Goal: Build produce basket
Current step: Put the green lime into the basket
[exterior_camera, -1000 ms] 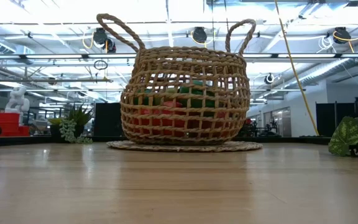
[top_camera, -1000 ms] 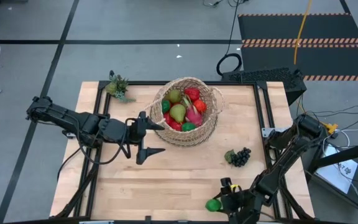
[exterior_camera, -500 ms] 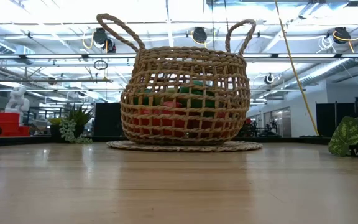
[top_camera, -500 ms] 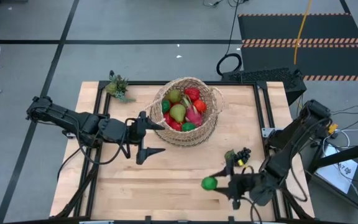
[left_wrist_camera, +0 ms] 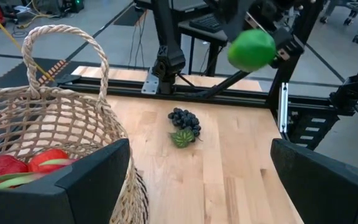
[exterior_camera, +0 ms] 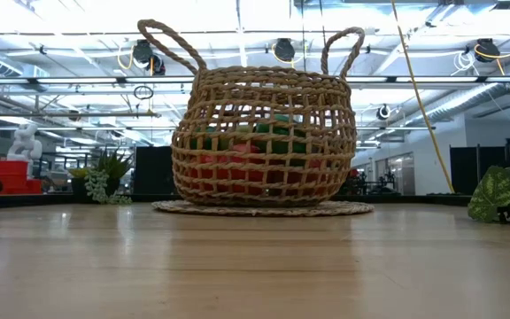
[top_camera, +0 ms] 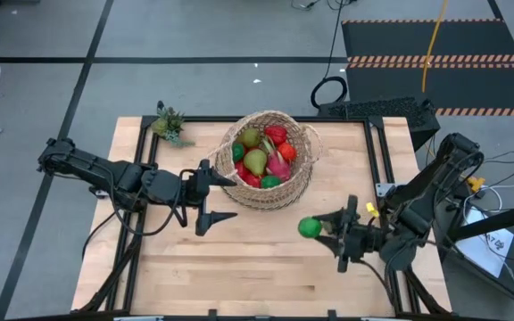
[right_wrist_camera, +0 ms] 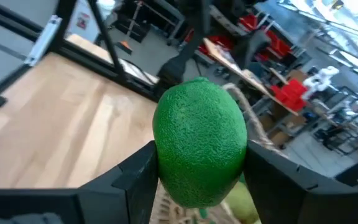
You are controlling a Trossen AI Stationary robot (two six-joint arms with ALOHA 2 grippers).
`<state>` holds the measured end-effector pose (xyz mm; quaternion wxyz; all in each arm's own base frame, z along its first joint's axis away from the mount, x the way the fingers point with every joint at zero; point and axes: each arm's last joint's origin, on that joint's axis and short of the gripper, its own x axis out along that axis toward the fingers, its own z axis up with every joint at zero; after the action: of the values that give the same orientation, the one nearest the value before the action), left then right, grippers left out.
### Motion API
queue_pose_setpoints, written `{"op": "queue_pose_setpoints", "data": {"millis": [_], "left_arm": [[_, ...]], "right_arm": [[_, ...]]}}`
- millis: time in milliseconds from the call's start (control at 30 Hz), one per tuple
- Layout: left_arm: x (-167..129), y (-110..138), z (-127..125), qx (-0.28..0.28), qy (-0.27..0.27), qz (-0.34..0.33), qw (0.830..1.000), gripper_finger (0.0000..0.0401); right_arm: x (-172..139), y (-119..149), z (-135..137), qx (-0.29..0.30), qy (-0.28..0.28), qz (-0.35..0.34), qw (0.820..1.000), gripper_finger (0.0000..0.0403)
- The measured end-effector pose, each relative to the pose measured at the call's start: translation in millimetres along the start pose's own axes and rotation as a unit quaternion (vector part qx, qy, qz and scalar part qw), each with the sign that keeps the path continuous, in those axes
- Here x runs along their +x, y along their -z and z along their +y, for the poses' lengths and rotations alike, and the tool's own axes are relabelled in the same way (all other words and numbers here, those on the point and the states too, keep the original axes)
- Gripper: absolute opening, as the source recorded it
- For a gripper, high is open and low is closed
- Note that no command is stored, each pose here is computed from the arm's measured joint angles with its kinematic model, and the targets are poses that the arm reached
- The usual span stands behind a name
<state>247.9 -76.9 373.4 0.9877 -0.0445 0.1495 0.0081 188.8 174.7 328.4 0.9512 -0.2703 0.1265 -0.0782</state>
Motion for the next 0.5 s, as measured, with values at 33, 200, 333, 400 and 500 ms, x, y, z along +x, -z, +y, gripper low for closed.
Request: {"op": "queue_pose_setpoints", "data": {"millis": [33,200,333,400,500], "left_arm": [[0.0,0.0,0.0,0.000,0.000,0.000,1.000,0.0388],[0.0,0.0,0.0,0.000,0.000,0.000,1.000,0.0388],[-0.2,0.1,-0.4,0.004,0.001,0.000,1.000,0.0388],[-0.2,0.1,-0.5,0.004,0.001,0.000,1.000,0.0388],[-0.2,0.1,-0.4,0.007,0.001,0.000,1.000,0.0388]], "right_arm": [[-0.4,-0.3,-3.1,0.001,0.007,0.000,1.000,0.0208],[-0.7,-0.4,-11.0,0.010,0.016,0.001,1.000,0.0208],[-2.3,-2.0,-14.0,-0.010,0.018,-0.004,1.000,0.0208],[-1.4,-2.1,-15.2,-0.023,0.020,-0.003,1.000,0.0208],[-0.7,-1.8,-15.3,-0.054,0.021,-0.001,0.998,0.0208]]}}
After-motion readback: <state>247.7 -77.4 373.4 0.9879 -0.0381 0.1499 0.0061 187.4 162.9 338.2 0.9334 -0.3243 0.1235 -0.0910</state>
